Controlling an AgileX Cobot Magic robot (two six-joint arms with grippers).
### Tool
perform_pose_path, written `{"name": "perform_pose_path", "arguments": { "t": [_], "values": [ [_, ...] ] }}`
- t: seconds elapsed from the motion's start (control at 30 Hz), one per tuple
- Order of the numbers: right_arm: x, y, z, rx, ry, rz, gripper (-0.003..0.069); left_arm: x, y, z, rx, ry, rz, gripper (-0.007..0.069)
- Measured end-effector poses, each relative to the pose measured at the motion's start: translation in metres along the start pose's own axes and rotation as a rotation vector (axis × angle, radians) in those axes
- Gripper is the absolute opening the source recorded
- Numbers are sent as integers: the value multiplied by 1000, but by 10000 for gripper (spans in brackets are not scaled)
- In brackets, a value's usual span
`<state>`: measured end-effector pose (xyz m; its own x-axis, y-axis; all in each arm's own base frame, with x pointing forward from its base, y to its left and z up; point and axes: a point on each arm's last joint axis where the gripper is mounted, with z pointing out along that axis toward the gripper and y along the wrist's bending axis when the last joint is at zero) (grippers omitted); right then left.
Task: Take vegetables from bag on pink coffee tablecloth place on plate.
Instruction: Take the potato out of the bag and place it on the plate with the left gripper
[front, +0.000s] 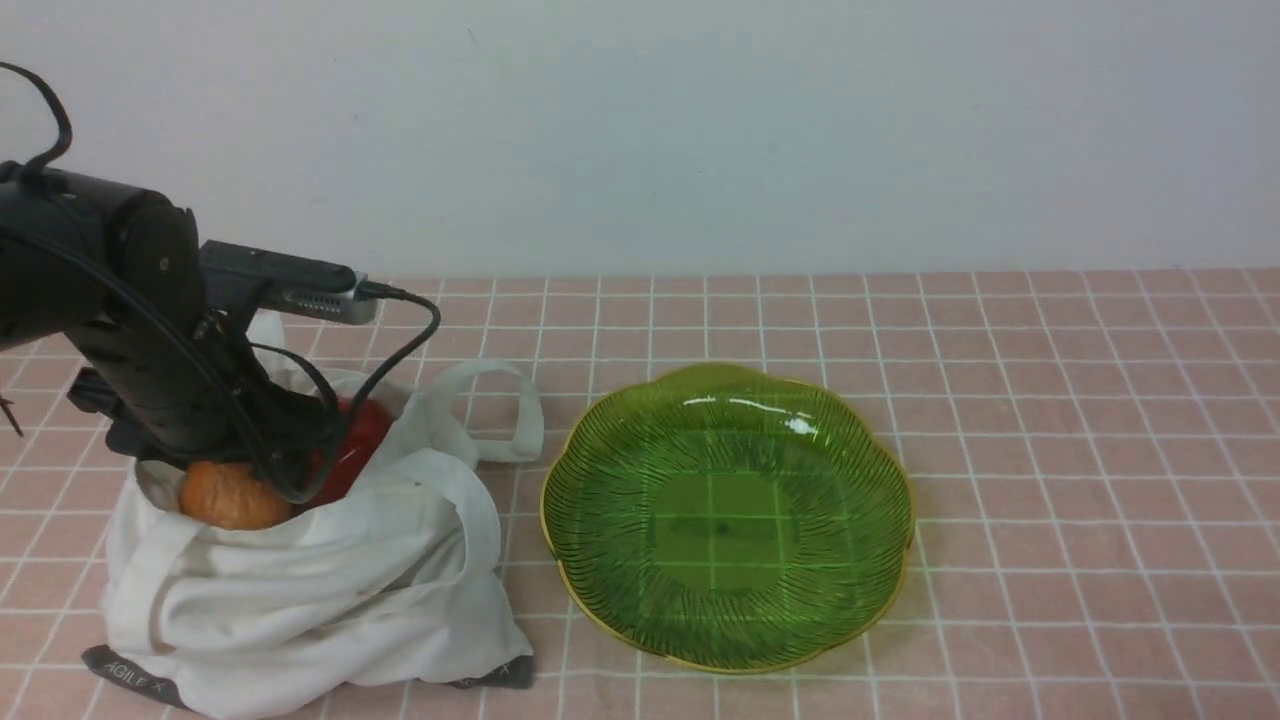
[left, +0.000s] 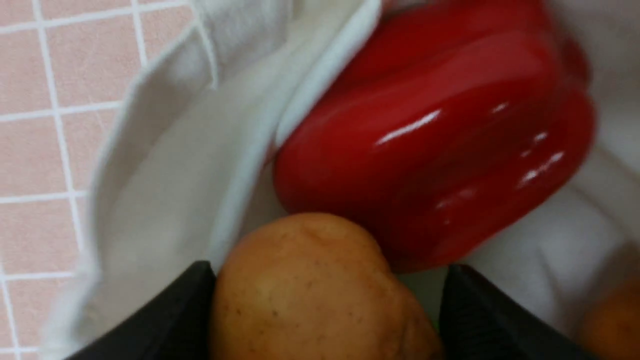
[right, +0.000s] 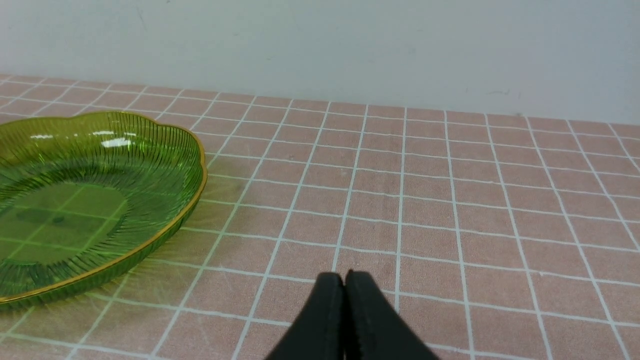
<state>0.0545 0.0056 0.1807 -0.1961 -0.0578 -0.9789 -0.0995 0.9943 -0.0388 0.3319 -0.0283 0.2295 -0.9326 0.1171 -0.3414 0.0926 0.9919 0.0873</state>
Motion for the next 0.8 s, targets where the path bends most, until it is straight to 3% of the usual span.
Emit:
{"name": "perform_pose_path", "arguments": {
  "t": [0.23, 0.37, 0.53, 0.67, 0.8],
  "values": [
    [0, 0, 0, 0, 0, 0, -15, -15, -10, -72, 24, -243, 25, 509],
    [0, 0, 0, 0, 0, 0, -15, -24, -44, -117, 90, -433, 112, 509],
    [0, 0, 0, 0, 0, 0, -15, -25, -77, -125, 140, -487, 209, 509],
    [0, 0, 0, 0, 0, 0, -15, -24, -74, -108, 27, -394, 236, 509],
    [0, 0, 0, 0, 0, 0, -15, -22, -37, -94, -210, -266, 138, 509]
  ]
}}
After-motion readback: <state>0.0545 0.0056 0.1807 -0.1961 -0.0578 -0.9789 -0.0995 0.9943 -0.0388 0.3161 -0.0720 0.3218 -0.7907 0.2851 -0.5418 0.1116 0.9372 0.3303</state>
